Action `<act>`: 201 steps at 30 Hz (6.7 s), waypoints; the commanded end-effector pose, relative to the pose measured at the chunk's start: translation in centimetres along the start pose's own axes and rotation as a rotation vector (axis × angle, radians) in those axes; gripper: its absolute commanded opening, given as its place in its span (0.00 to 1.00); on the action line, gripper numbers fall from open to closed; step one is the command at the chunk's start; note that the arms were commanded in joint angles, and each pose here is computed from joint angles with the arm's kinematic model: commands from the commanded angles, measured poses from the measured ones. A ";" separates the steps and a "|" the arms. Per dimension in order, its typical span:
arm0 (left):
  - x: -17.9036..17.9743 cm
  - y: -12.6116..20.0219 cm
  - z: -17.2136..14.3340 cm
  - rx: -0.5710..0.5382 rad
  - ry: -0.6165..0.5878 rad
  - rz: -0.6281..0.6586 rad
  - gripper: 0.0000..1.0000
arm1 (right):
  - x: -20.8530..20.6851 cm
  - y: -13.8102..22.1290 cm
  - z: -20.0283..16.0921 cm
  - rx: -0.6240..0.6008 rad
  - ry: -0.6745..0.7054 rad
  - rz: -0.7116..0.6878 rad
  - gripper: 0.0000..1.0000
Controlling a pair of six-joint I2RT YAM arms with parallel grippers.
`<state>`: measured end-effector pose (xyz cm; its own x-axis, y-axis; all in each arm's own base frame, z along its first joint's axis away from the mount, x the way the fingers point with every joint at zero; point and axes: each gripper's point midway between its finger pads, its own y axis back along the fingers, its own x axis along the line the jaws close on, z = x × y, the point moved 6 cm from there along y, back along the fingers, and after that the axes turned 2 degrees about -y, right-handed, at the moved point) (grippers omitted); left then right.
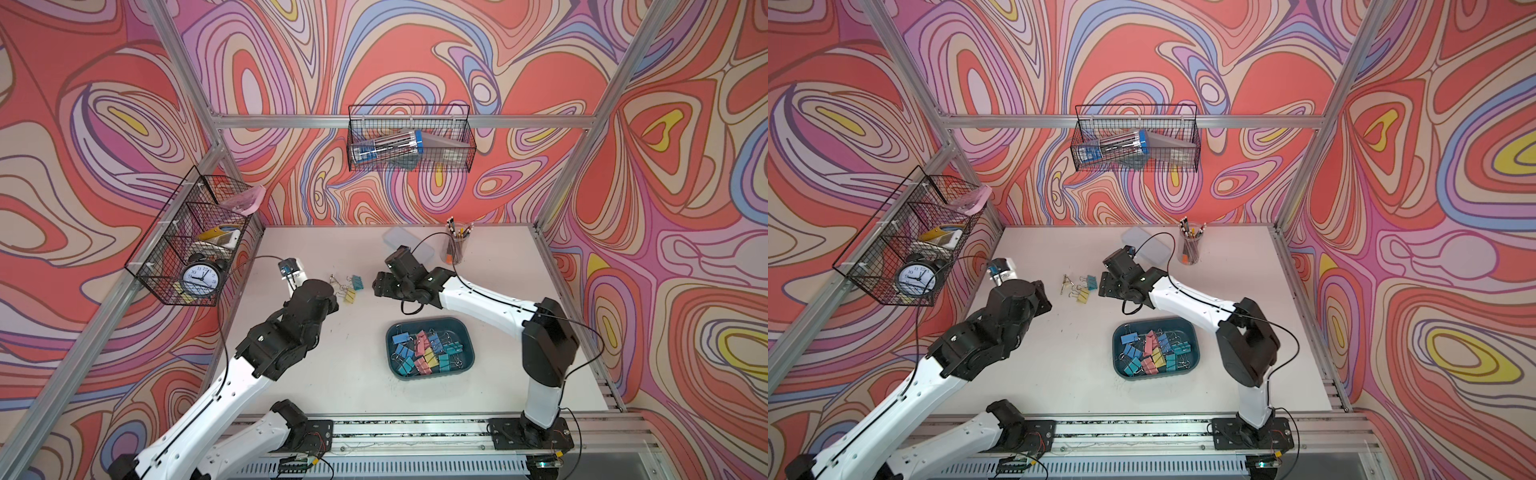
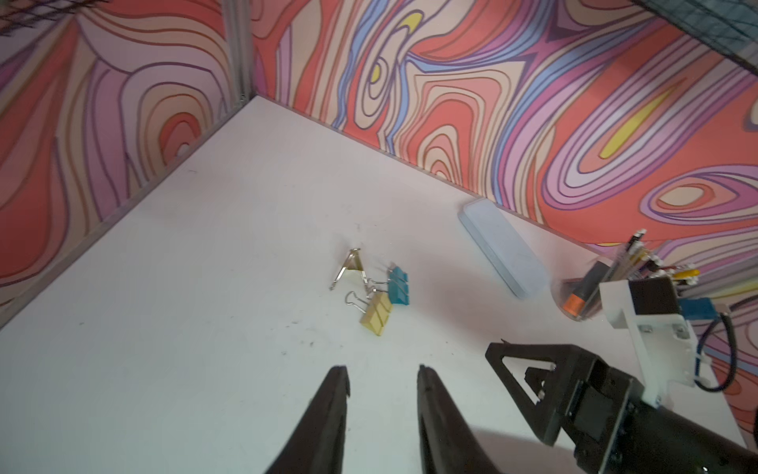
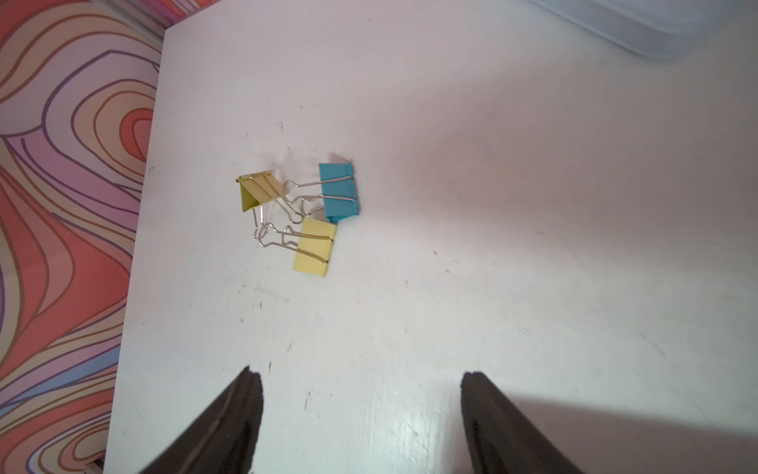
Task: Put the binder clips in the storage box
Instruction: Pick up the binder clip at the center of the board, then place the binder clip in the storage box, then pick up the binder clip at the center of the board.
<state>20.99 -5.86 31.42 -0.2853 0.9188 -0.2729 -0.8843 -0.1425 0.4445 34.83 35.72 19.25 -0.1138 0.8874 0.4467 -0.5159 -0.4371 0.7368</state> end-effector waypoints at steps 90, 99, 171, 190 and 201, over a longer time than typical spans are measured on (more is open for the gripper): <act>3.7 -1.1 -4.4 0.218 -0.031 -0.032 0.99 | 3.4 -17.5 2.6 -0.204 0.620 -0.111 0.16; 3.4 -1.1 -4.3 0.221 -0.026 -0.046 0.99 | 4.3 -14.9 3.7 -0.234 0.575 -0.079 0.00; -1.3 -8.7 -6.5 0.408 -0.003 -0.233 0.69 | -17.9 15.7 -10.0 -0.273 -0.134 -0.321 0.27; -1.1 -20.9 -8.0 0.544 0.039 -0.267 0.45 | -16.2 19.9 -8.0 -0.353 -0.095 -0.206 0.42; 0.0 -24.5 -10.4 0.578 0.067 -0.194 0.31 | -16.3 20.4 -8.2 -0.339 -0.101 -0.209 0.43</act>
<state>37.71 -6.45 11.51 -0.1807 0.8834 -0.4324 -0.5556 0.2711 0.7860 19.50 13.75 21.88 0.1007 0.9294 0.3552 -0.7663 -0.1553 0.6235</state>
